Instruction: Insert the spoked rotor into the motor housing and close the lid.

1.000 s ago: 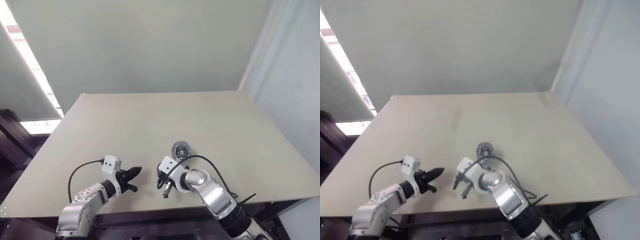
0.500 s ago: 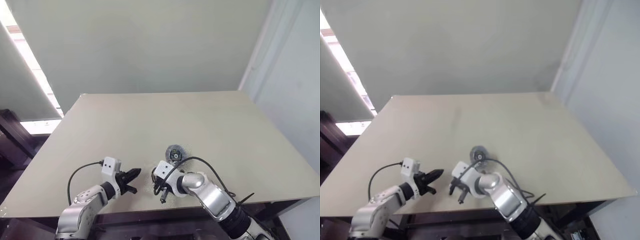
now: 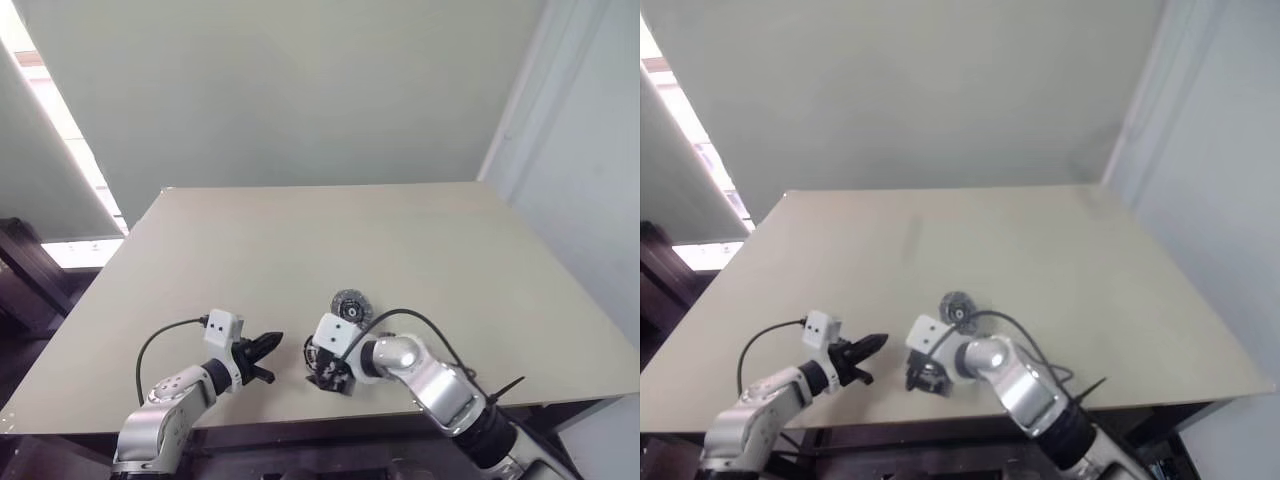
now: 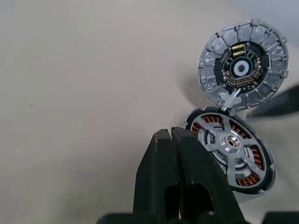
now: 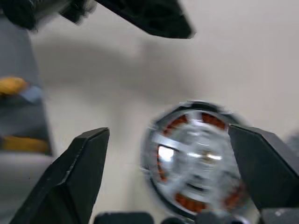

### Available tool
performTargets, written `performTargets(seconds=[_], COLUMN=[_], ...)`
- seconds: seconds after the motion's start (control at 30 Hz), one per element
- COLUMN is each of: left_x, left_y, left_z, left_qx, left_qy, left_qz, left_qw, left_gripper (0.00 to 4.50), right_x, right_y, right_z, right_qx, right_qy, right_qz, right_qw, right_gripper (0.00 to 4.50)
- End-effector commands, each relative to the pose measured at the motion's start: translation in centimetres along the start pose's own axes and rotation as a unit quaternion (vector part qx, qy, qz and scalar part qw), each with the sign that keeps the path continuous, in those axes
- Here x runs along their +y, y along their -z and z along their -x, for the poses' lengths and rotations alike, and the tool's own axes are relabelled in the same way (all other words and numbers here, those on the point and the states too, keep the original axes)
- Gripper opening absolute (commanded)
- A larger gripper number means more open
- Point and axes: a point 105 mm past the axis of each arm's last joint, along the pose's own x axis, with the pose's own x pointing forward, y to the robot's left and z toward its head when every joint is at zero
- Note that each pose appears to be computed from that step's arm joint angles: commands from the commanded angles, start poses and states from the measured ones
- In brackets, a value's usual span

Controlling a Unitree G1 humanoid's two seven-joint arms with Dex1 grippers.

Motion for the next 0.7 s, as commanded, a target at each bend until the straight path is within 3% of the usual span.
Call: performTargets(seconds=[0.03,0.3,0.7], left_x=[0.1,0.0,-1.2], left_y=[-1.1,0.5,3.0], left_z=[-0.1,0.2,1.8], left_qx=[-0.013,0.034,0.104], left_qy=[0.004,0.021,0.081], left_qz=[-0.022,-0.053,-0.062], left_qw=[1.0,0.998,0.989], left_gripper=[0.0,0.0,0.0], right_x=[1.1,0.9,0.5], right_y=[-1.5,0.3,1.4], right_z=[1.2,1.4,0.0], right_qx=[-0.037,-0.014,0.007], right_qy=[-0.053,-0.08,-0.069], right_qz=[0.084,0.151,0.139], right_qw=[0.994,0.985,0.988], right_gripper=[4.47,4.47,4.47])
